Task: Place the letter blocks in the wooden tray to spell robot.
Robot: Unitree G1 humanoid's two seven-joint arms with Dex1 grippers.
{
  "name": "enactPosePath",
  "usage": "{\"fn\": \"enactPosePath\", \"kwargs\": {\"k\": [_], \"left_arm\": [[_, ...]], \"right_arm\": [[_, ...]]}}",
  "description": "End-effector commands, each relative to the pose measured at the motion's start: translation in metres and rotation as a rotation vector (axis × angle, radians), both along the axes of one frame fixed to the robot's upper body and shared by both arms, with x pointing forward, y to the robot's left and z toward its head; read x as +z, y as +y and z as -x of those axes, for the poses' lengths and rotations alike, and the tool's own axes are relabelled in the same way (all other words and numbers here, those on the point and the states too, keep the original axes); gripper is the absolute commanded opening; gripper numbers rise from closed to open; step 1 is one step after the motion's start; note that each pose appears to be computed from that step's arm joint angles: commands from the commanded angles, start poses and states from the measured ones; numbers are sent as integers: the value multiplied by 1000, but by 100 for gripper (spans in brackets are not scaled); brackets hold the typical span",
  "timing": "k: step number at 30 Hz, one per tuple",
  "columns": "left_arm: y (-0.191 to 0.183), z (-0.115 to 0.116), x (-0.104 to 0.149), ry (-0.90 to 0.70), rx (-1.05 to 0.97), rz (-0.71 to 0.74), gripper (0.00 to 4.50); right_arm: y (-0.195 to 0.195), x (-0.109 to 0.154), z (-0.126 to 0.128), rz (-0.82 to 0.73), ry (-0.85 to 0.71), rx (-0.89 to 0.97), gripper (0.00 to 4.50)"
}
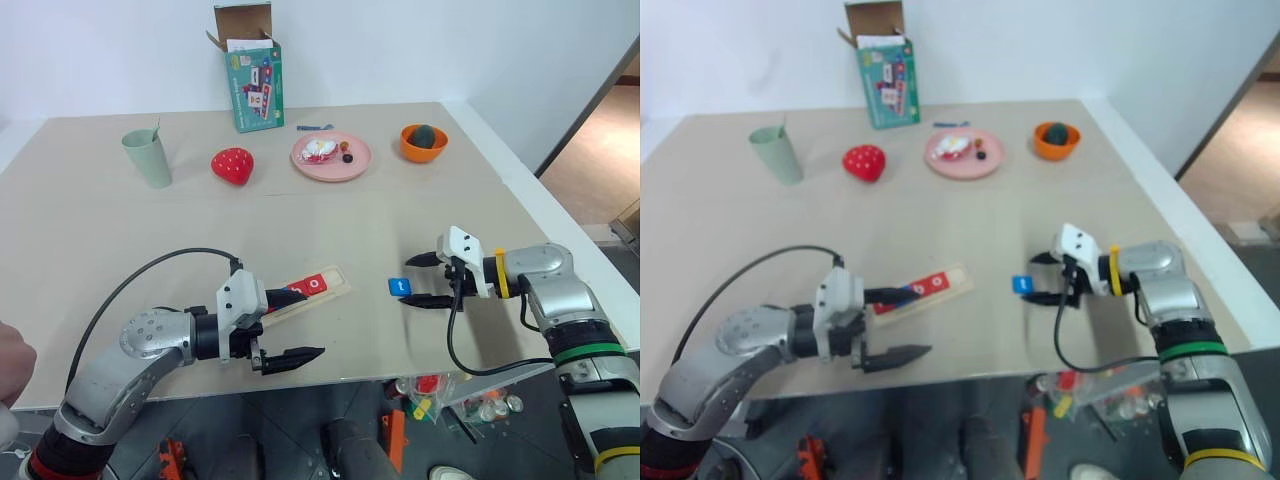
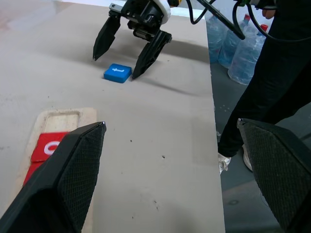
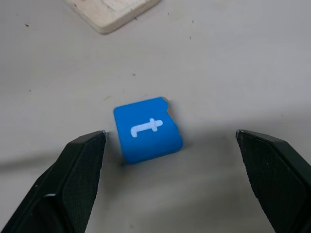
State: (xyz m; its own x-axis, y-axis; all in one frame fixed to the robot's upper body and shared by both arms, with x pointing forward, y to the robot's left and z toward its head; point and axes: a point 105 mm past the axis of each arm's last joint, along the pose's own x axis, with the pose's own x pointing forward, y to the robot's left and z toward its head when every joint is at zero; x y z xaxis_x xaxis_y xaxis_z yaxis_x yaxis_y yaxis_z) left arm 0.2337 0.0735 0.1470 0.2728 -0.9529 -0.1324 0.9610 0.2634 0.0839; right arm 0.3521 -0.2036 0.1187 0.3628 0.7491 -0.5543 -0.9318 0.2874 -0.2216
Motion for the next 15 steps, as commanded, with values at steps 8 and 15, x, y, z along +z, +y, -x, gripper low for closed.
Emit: {"fn": "enactPosePath", "kwargs": {"k": [8,15], "left_arm": [[0,-3,6,-46,26,24,450],[1,-4,4,-52,37,19,450]], "right_arm": [[4,1,-1,0,13,58,290],[5,2,1,-8,1,72,120]]}}
